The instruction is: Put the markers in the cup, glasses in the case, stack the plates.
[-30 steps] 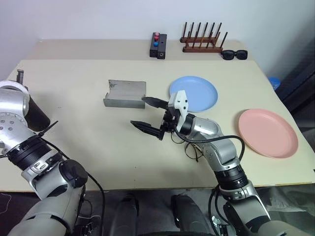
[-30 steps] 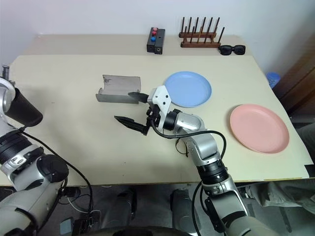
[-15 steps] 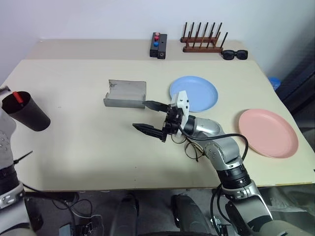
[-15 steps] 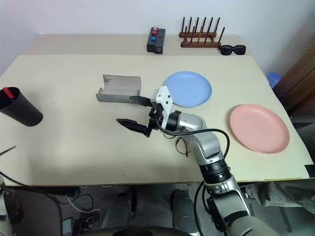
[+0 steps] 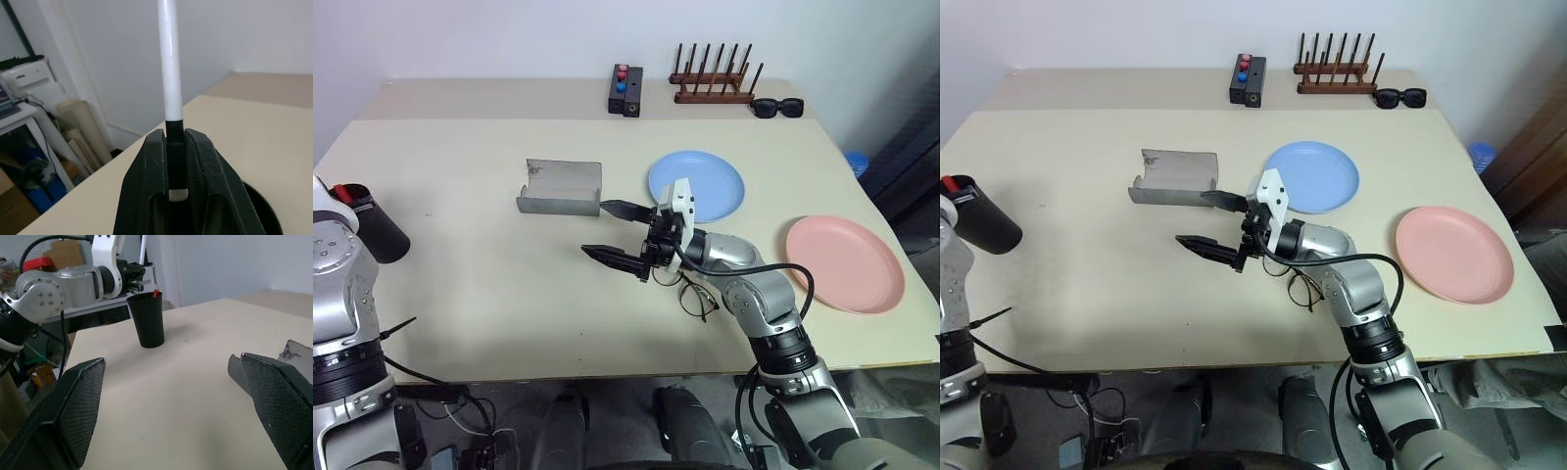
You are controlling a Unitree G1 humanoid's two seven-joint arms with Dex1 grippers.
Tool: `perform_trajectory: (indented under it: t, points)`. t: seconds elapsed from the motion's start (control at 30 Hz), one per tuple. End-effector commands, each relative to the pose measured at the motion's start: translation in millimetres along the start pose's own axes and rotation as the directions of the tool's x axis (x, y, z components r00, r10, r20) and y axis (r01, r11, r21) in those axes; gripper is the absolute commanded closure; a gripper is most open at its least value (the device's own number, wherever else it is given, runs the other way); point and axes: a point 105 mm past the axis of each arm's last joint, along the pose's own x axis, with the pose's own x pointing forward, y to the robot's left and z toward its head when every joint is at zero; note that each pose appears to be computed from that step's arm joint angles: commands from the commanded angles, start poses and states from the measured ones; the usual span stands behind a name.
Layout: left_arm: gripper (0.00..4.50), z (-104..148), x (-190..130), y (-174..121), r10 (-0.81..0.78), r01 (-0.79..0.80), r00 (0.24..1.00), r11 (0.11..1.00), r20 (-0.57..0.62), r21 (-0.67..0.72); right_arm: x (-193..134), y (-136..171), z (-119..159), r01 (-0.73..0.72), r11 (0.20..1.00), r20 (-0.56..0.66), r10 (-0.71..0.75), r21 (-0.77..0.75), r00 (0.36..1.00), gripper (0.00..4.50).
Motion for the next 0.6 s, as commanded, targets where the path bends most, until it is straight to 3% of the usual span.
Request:
perform_trajectory:
  t: [0.03, 0.23, 0.37, 0.5, 0.6]
  points:
    - [4.27, 13.5, -1.2, 10.1, 0.034, -0.034, 0.997, 0.999, 0.065, 0.004, 3.4, 4.0, 20.5, -0.018, 0.998, 0.066, 0.022, -0.058, 0.998, 0.00]
    - [4.27, 8.4, -2.6, 11.6, 0.050, -0.049, 0.997, 0.999, 0.054, -0.002, 4.7, 4.4, 20.7, -0.017, 0.998, 0.072, 0.022, -0.060, 0.997, 0.00]
    - [2.83, 7.0, -3.9, 8.1, 0.049, -0.048, 0.998, 0.999, 0.050, -0.008, 5.2, 5.5, 20.3, -0.019, 0.998, 0.073, 0.023, -0.060, 0.997, 0.00]
    - [0.93, 5.6, -4.2, 6.7, 0.052, -0.052, 0.998, 0.999, 0.043, -0.002, 5.7, 6.1, 20.4, -0.020, 0.998, 0.074, 0.024, -0.060, 0.997, 0.00]
    - [0.93, 4.9, -3.8, 6.6, 0.056, -0.056, 0.998, 0.998, 0.038, -0.005, 6.0, 6.1, 20.0, -0.019, 0.998, 0.073, 0.024, -0.060, 0.997, 0.00]
